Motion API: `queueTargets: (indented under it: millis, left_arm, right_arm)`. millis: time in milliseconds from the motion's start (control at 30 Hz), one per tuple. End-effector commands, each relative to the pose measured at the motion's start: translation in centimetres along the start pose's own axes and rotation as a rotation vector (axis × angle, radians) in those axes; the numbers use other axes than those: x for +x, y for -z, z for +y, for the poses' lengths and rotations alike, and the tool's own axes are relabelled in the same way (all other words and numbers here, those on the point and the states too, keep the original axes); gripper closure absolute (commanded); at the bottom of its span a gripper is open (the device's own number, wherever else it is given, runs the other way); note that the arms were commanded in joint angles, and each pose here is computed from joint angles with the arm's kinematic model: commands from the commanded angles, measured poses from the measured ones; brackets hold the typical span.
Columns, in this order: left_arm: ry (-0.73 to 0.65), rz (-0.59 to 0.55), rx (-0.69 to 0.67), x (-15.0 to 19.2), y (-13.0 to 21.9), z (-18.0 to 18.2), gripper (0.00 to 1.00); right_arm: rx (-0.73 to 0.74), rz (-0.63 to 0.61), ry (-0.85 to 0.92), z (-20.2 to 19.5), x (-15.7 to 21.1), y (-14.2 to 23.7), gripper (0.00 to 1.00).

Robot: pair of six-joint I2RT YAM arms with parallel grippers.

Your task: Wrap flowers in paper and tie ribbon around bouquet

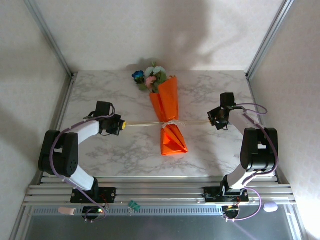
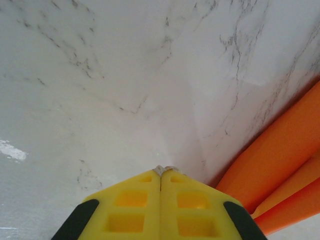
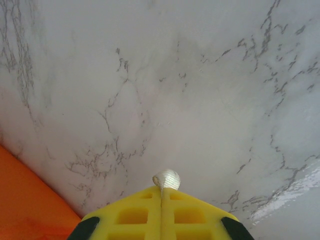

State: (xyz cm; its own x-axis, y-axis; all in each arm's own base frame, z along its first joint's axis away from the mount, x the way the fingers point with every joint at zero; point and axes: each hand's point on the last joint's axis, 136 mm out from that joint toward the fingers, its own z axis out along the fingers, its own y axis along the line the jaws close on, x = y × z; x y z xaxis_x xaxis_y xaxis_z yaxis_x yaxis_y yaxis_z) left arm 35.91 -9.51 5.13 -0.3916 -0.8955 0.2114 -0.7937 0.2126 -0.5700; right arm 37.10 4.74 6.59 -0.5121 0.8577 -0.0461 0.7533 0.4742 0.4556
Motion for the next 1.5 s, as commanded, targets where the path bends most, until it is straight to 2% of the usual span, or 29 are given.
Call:
queueTargets:
  millis: [0, 900, 1067, 1100, 1133, 1167, 1233, 1333, 1400, 1467]
  left_arm:
    - [0.03, -0.1, -0.028, -2.6, 0.8, 1.2, 1.0]
    - [0.034, -0.102, -0.028, -3.1, 0.8, 1.3, 1.0]
    - [-0.006, -0.063, -0.035, -2.2, 0.0, 0.7, 1.0]
    - [-0.015, -0.052, -0.043, -1.9, -0.2, 0.6, 0.93]
    - [-0.025, -0.044, -0.052, -1.6, -0.4, 0.5, 0.73]
    - [-0.034, -0.038, -0.059, -1.3, -0.5, 0.4, 0.65]
    - [-0.07, -0.047, -0.059, -0.6, -0.2, -0.6, 0.55]
    - [-0.158, -0.101, -0.05, 0.4, 1.5, -3.3, 0.45]
    - [-0.229, -0.128, -0.039, 1.6, 2.7, -5.2, 0.44]
    - [-0.321, -0.109, -0.007, 3.7, 3.1, -7.1, 0.45]
  right_arm:
    - [0.045, -0.117, -0.019, -1.4, -2.9, 1.2, 1.0]
    - [0.042, -0.115, -0.024, -1.5, -3.0, 1.0, 1.0]
    - [0.02, -0.057, -0.019, -0.8, -2.1, 0.6, 1.0]
    - [0.034, -0.036, -0.023, -0.9, -1.8, 0.4, 1.0]
    - [0.047, -0.015, -0.027, -1.1, -1.5, 0.2, 0.98]
    - [0.049, -0.003, -0.024, -1.1, -1.3, 0.2, 0.93]
    - [0.058, 0.004, -0.016, -1.0, -1.0, 0.4, 0.79]
    - [0.087, -0.02, 0.019, -0.7, -0.8, 1.8, 0.63]
    - [0.099, -0.06, 0.039, -0.4, -1.2, 3.3, 0.53]
    - [0.105, -0.085, 0.048, -0.3, -1.4, 4.5, 0.51]
